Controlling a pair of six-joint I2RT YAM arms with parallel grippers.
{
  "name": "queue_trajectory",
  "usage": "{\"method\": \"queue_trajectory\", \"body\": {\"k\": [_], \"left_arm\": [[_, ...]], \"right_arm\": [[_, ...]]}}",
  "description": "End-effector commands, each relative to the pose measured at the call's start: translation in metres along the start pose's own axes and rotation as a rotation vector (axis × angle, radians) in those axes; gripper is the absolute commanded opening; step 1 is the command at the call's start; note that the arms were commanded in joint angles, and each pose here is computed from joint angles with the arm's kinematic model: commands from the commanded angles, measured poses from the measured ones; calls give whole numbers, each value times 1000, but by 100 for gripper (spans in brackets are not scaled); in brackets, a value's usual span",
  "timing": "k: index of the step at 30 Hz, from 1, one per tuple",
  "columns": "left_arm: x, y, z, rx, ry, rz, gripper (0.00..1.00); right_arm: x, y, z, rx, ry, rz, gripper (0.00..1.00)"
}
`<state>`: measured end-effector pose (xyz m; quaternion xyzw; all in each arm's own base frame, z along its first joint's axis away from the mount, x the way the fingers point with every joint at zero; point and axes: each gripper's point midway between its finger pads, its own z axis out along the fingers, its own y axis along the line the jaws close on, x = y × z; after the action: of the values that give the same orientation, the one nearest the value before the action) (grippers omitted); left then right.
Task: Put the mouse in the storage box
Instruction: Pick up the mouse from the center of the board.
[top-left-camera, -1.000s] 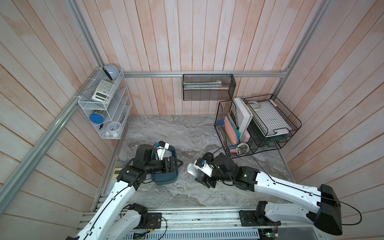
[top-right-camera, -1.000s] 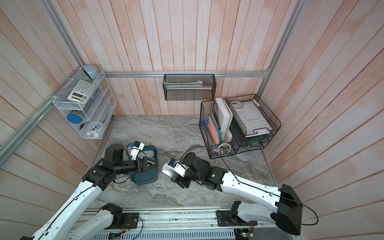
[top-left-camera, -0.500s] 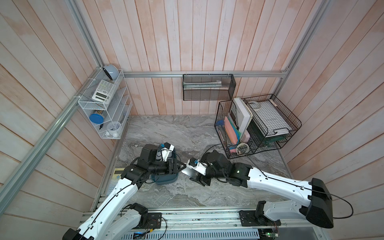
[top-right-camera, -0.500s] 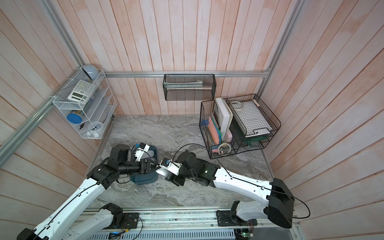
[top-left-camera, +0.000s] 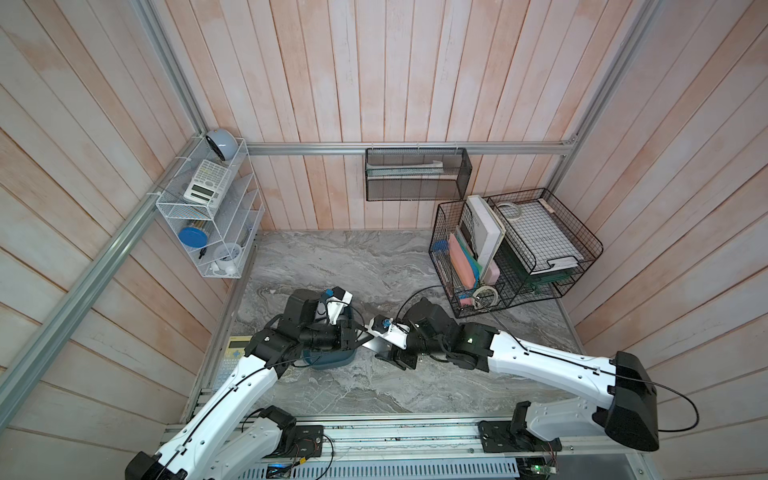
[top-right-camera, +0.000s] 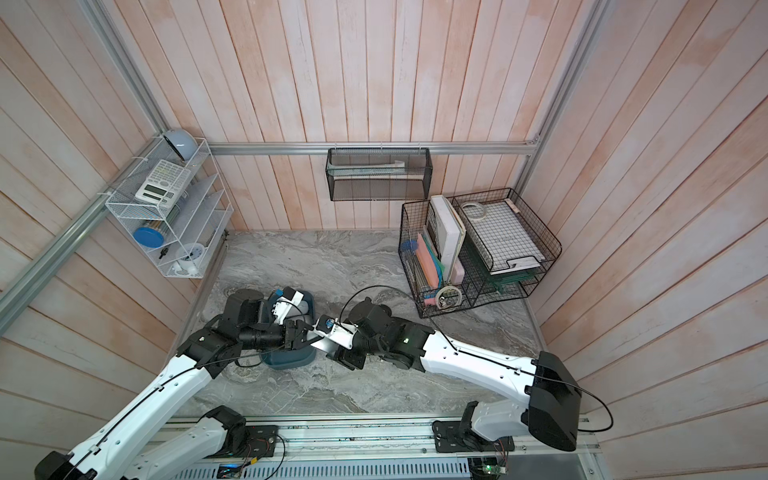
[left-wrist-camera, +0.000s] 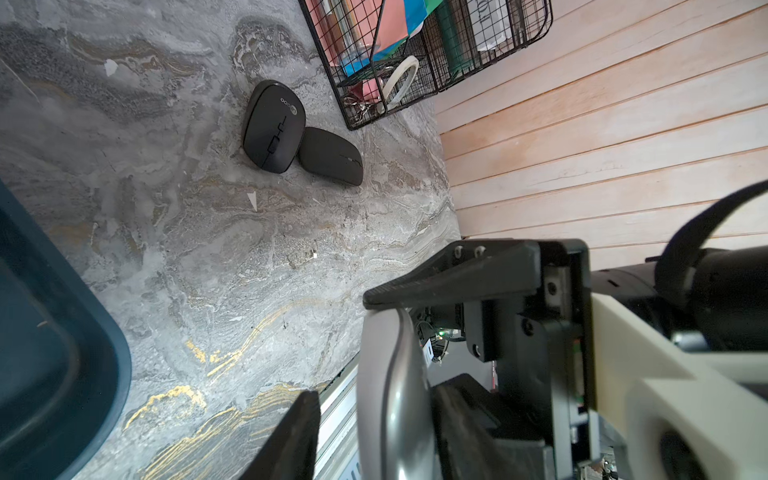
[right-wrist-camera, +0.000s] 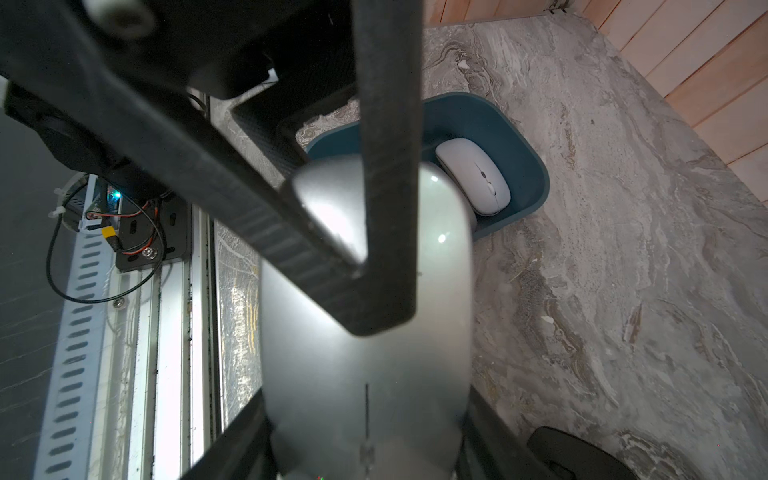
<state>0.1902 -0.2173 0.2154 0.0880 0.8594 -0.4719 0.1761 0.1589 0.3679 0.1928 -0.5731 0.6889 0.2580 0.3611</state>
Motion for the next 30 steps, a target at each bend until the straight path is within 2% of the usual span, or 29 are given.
{"method": "queue_trajectory", "body": {"k": [1, 4, 7, 9, 11, 14, 15, 24, 30], "left_arm": [[2, 2, 3, 3, 8, 5, 42], [2, 2, 3, 0, 7, 6, 32], [2, 3, 2, -7, 6, 4, 17], [1, 5, 1, -21, 1, 6, 9], [1, 6, 0, -36, -6, 9, 0], [0, 8, -1, -53, -15, 12, 0], [-1, 9, -2, -57, -18, 12, 0], [-7, 15, -10, -113, -65, 19, 0], [-22, 36, -30, -268, -175, 2, 0]], "right_arm": [[-23, -2, -2, 8, -54, -29, 57], [-25, -1, 0, 5, -52, -36, 58], [-26, -2, 1, 7, -52, -36, 61], [-25, -2, 2, 9, -51, -35, 68], [-22, -2, 3, 18, -46, -36, 80], [-19, -4, 3, 41, -45, -35, 97], [-18, -5, 3, 51, -45, -34, 98], [-11, -15, -6, 130, -42, -11, 98], [4, -21, -12, 182, -37, 3, 98]]}}
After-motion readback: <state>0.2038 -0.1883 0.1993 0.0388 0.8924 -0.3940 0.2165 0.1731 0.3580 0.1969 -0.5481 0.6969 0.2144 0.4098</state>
